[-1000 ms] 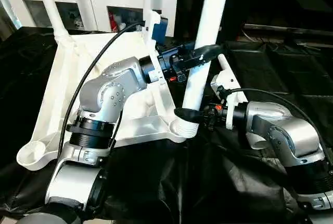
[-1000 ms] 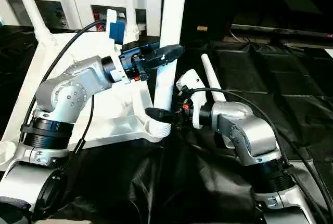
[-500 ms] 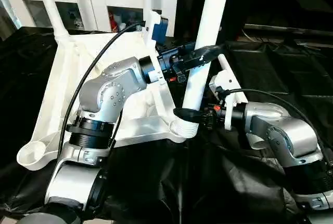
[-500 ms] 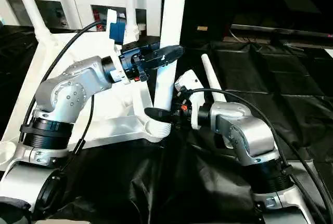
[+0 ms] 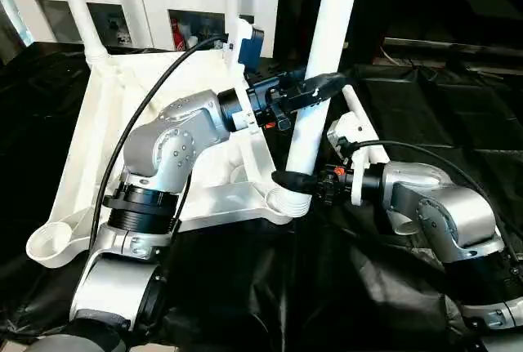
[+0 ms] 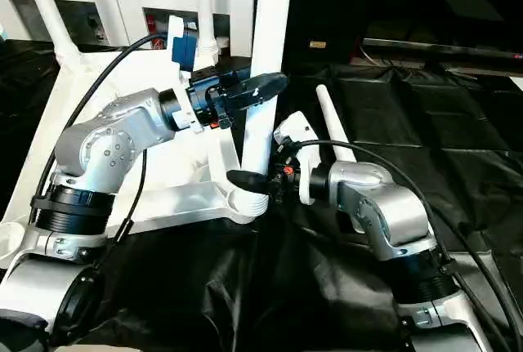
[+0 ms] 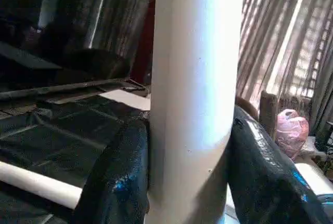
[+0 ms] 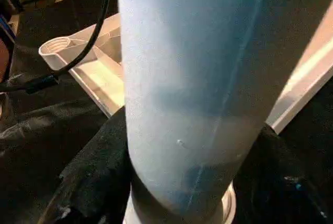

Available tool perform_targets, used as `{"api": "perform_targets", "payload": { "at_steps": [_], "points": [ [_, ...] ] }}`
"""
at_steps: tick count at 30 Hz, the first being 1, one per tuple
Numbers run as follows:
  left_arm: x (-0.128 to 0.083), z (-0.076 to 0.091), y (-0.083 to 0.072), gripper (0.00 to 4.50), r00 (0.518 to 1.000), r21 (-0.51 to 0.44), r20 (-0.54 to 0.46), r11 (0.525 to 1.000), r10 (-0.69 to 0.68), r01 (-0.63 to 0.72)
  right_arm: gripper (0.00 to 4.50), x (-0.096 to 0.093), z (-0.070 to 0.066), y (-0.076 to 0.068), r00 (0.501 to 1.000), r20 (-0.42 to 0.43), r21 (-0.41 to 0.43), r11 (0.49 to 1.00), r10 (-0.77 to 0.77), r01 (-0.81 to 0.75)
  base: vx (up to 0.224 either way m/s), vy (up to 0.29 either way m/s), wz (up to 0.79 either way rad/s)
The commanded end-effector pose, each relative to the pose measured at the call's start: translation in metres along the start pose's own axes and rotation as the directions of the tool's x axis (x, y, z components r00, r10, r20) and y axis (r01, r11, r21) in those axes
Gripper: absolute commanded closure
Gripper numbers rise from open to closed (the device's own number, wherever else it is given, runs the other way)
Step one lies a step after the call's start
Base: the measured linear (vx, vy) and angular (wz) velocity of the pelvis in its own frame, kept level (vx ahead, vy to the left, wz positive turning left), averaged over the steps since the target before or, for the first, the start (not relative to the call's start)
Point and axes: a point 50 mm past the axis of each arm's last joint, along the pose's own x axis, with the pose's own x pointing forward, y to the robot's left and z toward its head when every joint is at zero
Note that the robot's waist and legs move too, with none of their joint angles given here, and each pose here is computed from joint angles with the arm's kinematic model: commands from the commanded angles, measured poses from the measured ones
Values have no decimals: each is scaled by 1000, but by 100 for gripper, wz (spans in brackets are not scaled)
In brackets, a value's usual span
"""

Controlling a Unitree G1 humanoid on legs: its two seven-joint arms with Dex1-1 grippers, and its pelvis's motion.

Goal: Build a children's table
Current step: Pick table leg

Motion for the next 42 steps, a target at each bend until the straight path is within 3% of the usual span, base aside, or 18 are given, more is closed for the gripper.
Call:
{"api": "perform_targets", "payload": {
  "at_steps": [1, 6, 12, 20, 21, 22, 24, 27, 30, 31, 33, 35, 38, 40, 42],
  "points": [
    [4, 5, -5, 273, 999, 20, 3, 999, -41, 41, 191, -2, -3, -4, 999, -28, -4, 1000, -30, 30, 0, 0, 0],
    [4, 5, -5, 273, 999, 22, 0, 999, -43, 43, 191, -2, -2, -4, 999, -24, -2, 1000, -28, 28, 0, 0, 0],
    [3, 5, -5, 273, 999, 24, -3, 999, -46, 46, 254, -2, -1, -4, 1000, -12, 9, 1000, -24, 24, 0, 0, 0],
    [3, 3, -5, 273, 999, 40, -16, 998, -39, 40, 259, 0, -1, -3, 1000, -6, 7, 1000, -25, 25, 0, 0, 0],
    [5, 0, 1, 273, 999, 25, -46, 999, 27, -26, 260, 0, -1, -3, 1000, -2, 7, 1000, -26, 26, 0, 0, 0],
    [5, -2, 3, 238, 997, 9, -56, 999, 44, -43, 260, 0, -1, -3, 1000, -1, 7, 1000, -27, 27, 0, 0, 0],
    [4, -1, 4, 217, 998, -6, -43, 999, 45, -45, 260, 1, 0, -3, 1000, 4, 7, 1000, -30, 30, 0, 0, 0],
    [2, 5, 5, 199, 996, 0, 52, 998, 70, -70, 260, 4, 2, -4, 997, 49, 16, 998, -58, 57, 0, 0, 0],
    [-2, 19, 8, 170, 973, -18, 218, 997, 83, -81, 260, 7, 6, -10, 982, 121, 58, 989, -144, 138, 0, 0, 0],
    [-2, 19, 8, 166, 973, -18, 218, 997, 83, -81, 260, 7, 6, -10, 982, 121, 58, 989, -144, 138, 0, 0, 0],
    [-6, 33, 8, 166, 941, -41, 326, 996, 89, -80, 261, 10, 9, -14, 964, 168, 90, 977, -207, 194, 0, 0, 0],
    [-12, 38, 10, 166, 931, -17, 344, 992, 122, -124, 261, 12, 12, -13, 951, 213, 100, 973, -223, 206, 0, 0, 0],
    [-21, 28, 17, 166, 955, 31, 235, 981, 180, -192, 261, 13, 13, -13, 945, 221, 103, 970, -240, 222, 0, 0, 0],
    [-31, 11, 22, 166, 973, 174, 63, 957, 224, -231, 261, 13, 10, -14, 942, 216, 74, 966, -258, 247, 0, 0, 0],
    [-48, -15, 26, 166, 947, 356, -163, 912, 277, -205, 261, 13, 4, -17, 936, 187, 47, 955, -297, 294, 0, 0, 0]
  ]
}}
